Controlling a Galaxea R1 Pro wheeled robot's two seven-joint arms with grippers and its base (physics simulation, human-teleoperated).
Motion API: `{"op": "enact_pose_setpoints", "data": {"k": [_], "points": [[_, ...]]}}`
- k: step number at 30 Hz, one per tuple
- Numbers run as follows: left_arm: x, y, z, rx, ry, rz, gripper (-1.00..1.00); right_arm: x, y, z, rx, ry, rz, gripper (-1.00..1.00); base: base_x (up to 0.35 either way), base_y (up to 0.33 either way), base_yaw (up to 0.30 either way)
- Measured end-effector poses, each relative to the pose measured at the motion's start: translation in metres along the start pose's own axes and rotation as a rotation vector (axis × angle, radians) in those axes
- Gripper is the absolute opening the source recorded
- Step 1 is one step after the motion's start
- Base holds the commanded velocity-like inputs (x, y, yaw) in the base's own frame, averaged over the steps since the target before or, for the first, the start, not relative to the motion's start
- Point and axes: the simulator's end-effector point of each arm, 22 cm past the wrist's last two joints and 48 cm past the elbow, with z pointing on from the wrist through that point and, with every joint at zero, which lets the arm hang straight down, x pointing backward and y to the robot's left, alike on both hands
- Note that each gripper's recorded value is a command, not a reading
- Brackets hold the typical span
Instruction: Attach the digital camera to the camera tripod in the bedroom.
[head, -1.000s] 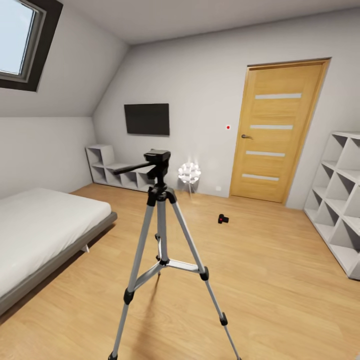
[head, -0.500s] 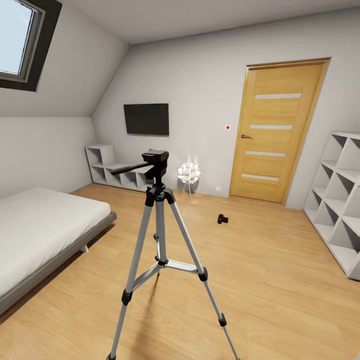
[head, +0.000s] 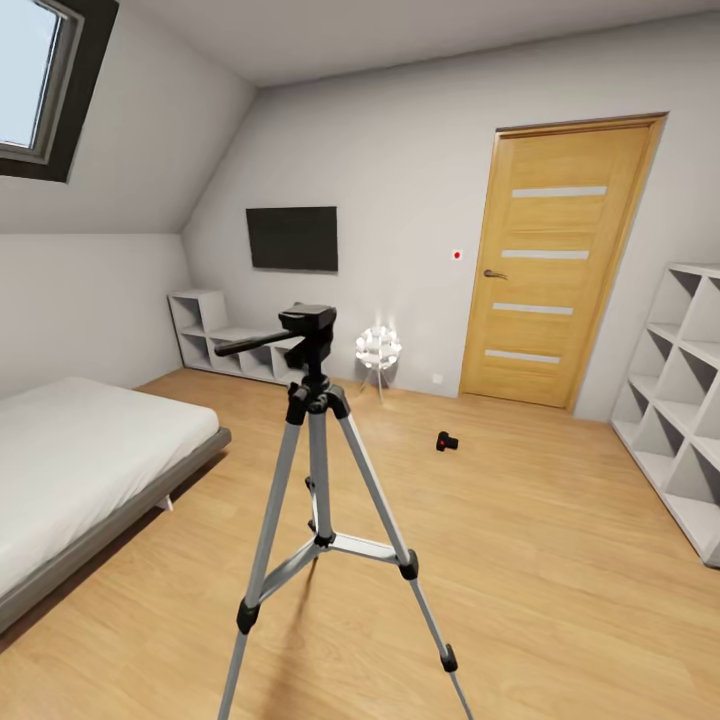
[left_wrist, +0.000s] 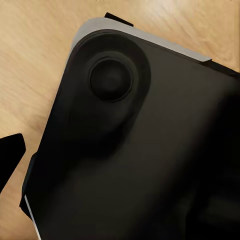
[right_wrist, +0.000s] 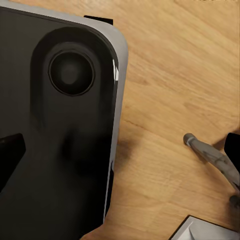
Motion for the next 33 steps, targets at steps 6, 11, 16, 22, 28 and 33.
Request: {"op": "enact_pose_setpoints", "data": {"k": [6, 11, 16, 22, 28, 33], "points": [[0.0000, 0.0000, 0.0000, 0.000, 0.000, 0.000, 1.00, 0.0001, -0.0005, 0.0000, 0.001, 0.001, -0.001, 1.00, 0.021, 0.000, 0.000], [0.0000, -0.0001, 0.0000, 0.000, 0.000, 0.000, 1.00, 0.0004, -0.0009, 0.0000, 0.001, 0.002, -0.003, 1.00, 0.006, 0.000, 0.000], [0.0000, 0.0000, 0.0000, 0.000, 0.000, 0.000, 1.00, 0.0006, -0.0011, 0.0000, 0.001, 0.002, -0.003, 1.00, 0.002, 0.000, 0.000], [0.0000, -0.0001, 0.0000, 0.000, 0.000, 0.000, 1.00, 0.0006, -0.0011, 0.0000, 0.001, 0.002, -0.003, 1.00, 0.000, 0.000, 0.000], [0.0000, -0.0001, 0.0000, 0.000, 0.000, 0.000, 1.00, 0.0003, -0.0011, 0.0000, 0.001, 0.001, -0.003, 1.00, 0.000, 0.000, 0.000], [0.0000, -0.0001, 0.0000, 0.000, 0.000, 0.000, 1.00, 0.0003, -0.0011, 0.0000, 0.001, 0.001, -0.003, 1.00, 0.000, 0.000, 0.000]]}}
